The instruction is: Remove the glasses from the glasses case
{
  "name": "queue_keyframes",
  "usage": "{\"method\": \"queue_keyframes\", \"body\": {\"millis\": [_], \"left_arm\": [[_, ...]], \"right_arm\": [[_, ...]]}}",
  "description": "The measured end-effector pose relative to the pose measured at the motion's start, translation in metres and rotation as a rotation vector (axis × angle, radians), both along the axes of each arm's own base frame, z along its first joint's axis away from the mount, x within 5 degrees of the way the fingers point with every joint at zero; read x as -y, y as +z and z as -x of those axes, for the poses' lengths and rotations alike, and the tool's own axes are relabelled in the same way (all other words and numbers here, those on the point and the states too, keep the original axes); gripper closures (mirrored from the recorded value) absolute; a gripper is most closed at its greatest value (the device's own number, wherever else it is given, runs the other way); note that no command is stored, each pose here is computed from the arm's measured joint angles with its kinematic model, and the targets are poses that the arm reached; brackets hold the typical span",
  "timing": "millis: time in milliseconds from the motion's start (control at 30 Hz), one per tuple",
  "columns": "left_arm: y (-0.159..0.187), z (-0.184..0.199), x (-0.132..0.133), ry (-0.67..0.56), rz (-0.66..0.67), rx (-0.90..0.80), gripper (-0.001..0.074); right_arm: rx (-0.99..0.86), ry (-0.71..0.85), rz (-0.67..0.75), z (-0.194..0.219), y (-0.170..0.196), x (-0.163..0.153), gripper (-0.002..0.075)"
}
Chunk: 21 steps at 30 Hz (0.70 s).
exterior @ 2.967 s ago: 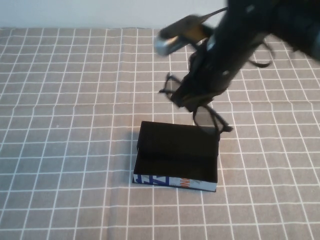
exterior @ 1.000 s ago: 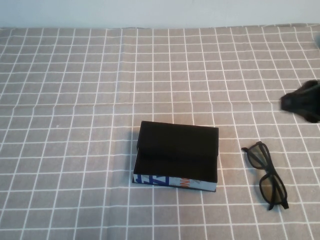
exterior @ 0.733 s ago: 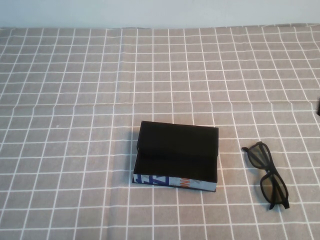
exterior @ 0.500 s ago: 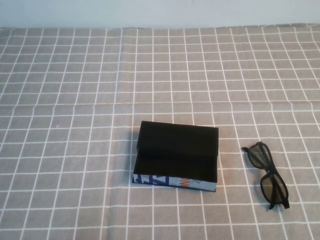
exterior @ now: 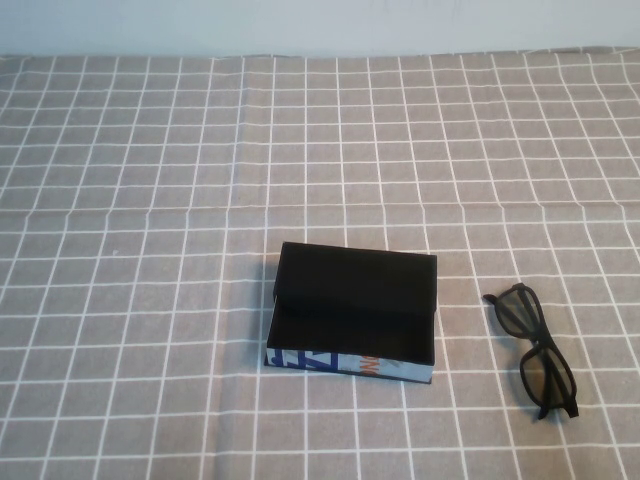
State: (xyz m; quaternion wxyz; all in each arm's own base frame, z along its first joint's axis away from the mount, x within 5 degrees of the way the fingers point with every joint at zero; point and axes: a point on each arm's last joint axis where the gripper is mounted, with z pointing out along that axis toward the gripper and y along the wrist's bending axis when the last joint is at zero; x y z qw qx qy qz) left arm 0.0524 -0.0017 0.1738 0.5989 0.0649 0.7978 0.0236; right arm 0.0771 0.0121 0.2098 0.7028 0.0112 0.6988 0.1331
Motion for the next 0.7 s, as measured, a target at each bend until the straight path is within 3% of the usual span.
{"method": "queue_keyframes", "body": {"millis": [133,400,700], "left_arm": [[0.0,0.0,0.0,0.0,0.0,0.0,0.074],[0.0,0.0,0.0,0.0,0.0,0.0,0.0739],[0.0,0.0,0.0,0.0,0.0,0.0,0.074]], "right_arm": [[-0.002,-0.02,-0.051,0.005,-0.004,0.003,0.0743],[0.008,-0.151,0.062,0.015,-0.007,0.011,0.0743],[-0.175,-0.149,0.045,0.021,-0.026,0.01,0.0743]]}}
